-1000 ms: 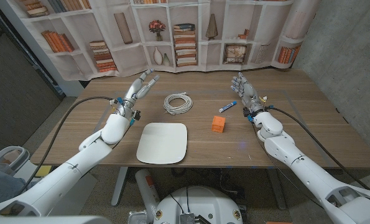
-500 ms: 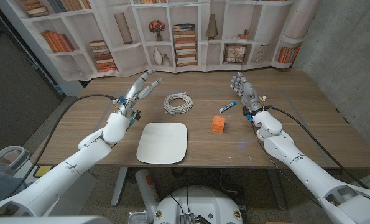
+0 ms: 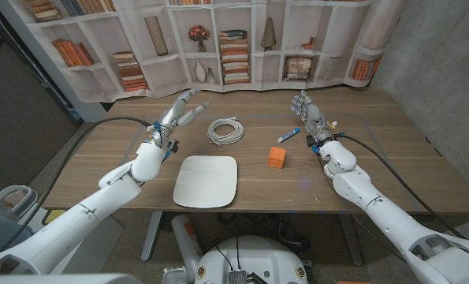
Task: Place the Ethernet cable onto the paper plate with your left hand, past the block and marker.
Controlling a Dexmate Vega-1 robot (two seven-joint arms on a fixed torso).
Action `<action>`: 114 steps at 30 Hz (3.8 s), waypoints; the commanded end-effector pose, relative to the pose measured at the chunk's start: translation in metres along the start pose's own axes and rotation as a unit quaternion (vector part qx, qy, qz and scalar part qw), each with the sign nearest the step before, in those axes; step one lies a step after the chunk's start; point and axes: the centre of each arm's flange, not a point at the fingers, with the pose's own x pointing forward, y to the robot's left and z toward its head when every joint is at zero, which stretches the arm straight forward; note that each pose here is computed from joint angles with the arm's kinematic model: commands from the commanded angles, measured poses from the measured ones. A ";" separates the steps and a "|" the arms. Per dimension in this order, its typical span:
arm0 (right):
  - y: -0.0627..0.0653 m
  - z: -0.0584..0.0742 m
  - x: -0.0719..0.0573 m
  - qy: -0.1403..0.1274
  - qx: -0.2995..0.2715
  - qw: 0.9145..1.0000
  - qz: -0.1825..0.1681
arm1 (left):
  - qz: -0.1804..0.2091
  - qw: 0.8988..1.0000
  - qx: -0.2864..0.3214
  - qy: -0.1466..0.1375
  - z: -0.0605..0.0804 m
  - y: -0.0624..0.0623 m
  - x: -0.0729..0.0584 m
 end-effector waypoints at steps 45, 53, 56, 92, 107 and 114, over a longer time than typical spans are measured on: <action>-0.003 -0.001 0.007 -0.005 0.014 1.000 0.002 | -0.057 0.989 0.135 0.023 0.033 -0.022 0.016; -0.003 -0.002 0.009 -0.004 0.015 1.000 0.003 | -0.072 0.985 0.155 0.030 0.035 -0.025 0.018; -0.002 -0.002 0.009 -0.004 0.016 1.000 0.003 | -0.078 0.984 0.160 0.033 0.036 -0.026 0.019; -0.005 -0.007 0.002 0.001 0.023 1.000 0.003 | -0.150 0.966 0.198 0.070 0.036 -0.052 0.032; -0.002 -0.008 0.004 0.001 0.026 1.000 0.007 | -0.175 0.954 0.231 0.078 0.043 -0.061 0.031; -0.002 -0.008 0.003 0.001 0.025 1.000 0.007 | -0.183 0.952 0.232 0.084 0.042 -0.062 0.035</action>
